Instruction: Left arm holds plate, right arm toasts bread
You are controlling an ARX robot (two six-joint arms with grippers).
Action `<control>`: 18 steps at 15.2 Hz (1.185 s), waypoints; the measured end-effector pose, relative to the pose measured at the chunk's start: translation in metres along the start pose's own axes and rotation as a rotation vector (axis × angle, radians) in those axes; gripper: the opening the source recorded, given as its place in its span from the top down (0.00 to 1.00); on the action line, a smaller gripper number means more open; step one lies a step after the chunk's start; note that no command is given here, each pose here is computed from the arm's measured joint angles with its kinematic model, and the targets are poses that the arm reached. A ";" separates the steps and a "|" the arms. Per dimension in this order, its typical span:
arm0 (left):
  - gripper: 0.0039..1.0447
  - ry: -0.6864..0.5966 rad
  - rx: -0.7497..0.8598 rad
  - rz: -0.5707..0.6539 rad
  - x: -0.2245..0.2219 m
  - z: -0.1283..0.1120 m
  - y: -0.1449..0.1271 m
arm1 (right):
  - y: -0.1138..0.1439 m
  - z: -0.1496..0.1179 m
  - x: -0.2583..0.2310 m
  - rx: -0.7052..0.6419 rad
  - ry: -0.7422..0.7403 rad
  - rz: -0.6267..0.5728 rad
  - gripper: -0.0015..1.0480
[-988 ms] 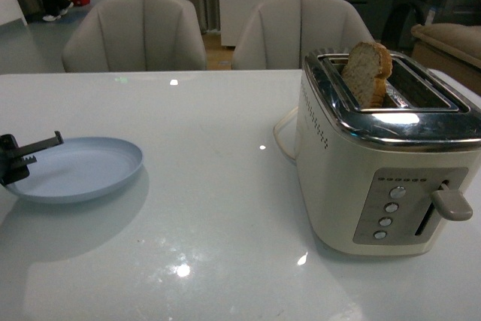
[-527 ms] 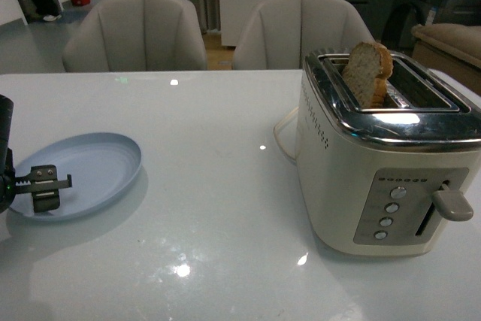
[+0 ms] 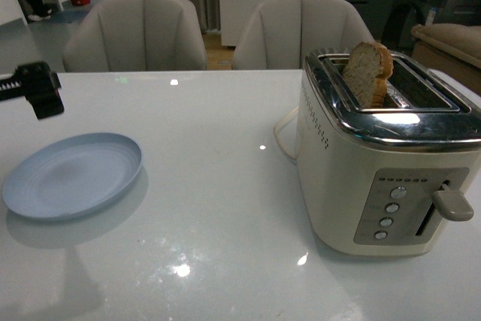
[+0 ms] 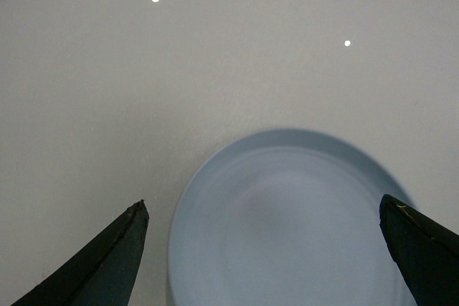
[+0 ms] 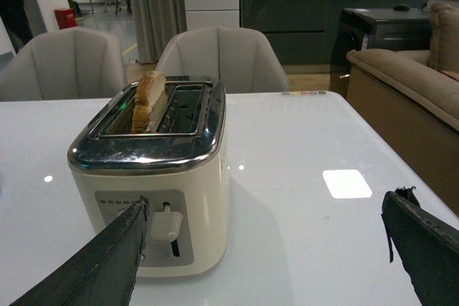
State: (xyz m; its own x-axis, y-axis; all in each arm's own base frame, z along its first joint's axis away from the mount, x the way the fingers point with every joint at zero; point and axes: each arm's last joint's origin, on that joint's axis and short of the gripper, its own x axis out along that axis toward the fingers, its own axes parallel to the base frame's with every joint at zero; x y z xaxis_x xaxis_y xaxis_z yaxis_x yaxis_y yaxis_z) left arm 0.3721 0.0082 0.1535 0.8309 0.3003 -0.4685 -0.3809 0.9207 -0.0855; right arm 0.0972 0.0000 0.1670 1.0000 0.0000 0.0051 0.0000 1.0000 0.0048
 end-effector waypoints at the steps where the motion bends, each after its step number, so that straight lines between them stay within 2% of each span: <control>1: 0.06 -0.038 -0.011 -0.014 -0.010 0.010 -0.001 | 0.000 0.000 0.000 0.000 0.000 0.000 0.06; 6: 0.06 -0.158 -0.030 -0.126 -0.065 0.049 -0.009 | 0.000 0.000 0.000 0.000 0.000 0.000 0.06; 9: 0.06 -0.216 0.005 -0.197 -0.096 0.065 -0.020 | 0.000 0.000 0.000 0.000 0.000 0.000 0.06; 10: 0.11 -0.327 0.023 -0.281 -0.107 0.072 -0.022 | 0.000 0.000 0.000 0.000 0.000 0.000 0.06; 11: 0.22 -0.424 0.069 -0.360 -0.122 0.070 -0.019 | 0.000 0.000 0.000 0.000 0.000 0.000 0.06; 13: 0.37 -0.490 0.119 -0.387 -0.141 0.051 -0.005 | 0.000 0.000 0.000 0.000 0.000 0.000 0.06; 18: 0.79 -0.440 0.165 -0.358 -0.152 -0.005 0.027 | 0.000 0.000 0.000 0.000 0.000 0.000 0.06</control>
State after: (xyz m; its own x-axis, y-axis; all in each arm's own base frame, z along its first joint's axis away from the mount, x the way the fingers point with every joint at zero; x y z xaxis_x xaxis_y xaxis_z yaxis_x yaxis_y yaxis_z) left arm 0.2336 -0.0133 0.2182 0.9997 0.0061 -0.0238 -0.0065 0.9998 -0.0164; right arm 0.0972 0.0000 0.1670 1.0000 0.0000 0.0051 0.0000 1.0000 0.0048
